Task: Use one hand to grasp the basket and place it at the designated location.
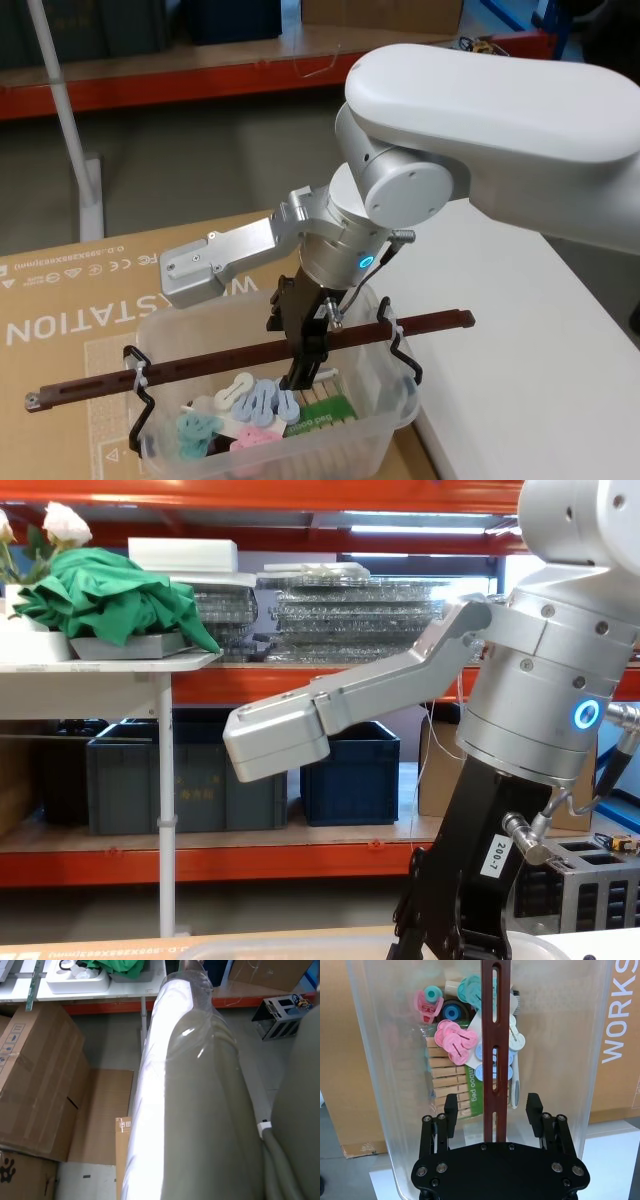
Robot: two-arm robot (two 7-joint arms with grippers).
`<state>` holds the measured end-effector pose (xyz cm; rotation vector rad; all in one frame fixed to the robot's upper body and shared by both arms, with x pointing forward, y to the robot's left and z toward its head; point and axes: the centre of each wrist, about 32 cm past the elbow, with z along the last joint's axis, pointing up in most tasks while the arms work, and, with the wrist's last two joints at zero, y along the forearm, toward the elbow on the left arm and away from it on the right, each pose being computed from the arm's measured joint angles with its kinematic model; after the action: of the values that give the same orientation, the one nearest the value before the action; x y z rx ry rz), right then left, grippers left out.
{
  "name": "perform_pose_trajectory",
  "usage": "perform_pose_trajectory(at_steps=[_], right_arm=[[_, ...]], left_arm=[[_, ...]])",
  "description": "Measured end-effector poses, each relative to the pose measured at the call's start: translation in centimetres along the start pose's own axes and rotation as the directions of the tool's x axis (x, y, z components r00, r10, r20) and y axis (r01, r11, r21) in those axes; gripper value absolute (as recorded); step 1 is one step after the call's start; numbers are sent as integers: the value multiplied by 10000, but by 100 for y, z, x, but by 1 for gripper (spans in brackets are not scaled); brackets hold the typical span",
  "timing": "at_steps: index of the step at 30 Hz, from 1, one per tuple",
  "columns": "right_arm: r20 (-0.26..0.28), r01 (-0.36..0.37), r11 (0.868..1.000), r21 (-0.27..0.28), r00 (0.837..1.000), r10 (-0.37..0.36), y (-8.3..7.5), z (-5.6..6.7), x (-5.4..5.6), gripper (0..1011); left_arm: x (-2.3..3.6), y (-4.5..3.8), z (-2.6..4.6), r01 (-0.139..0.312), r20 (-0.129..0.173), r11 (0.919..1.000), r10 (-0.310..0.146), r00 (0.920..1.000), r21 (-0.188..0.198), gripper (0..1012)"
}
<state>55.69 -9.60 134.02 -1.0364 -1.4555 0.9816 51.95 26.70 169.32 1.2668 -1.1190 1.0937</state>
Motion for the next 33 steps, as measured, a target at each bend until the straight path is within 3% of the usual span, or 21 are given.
perform_pose_trajectory(at_steps=[3,19,33], right_arm=[[3,25,10000,10,10000,-25,3,-6,-1,781],[10,101,9999,69,9999,-101,10,-38,-11,248],[-2,137,9999,103,9999,-137,5,-55,-14,241]], left_arm=[[0,0,0,-1,-1,10000,1,10000,0,0],[0,0,-1,0,-1,10000,0,10000,1,0],[0,0,0,-1,0,10000,1,10000,0,0]])
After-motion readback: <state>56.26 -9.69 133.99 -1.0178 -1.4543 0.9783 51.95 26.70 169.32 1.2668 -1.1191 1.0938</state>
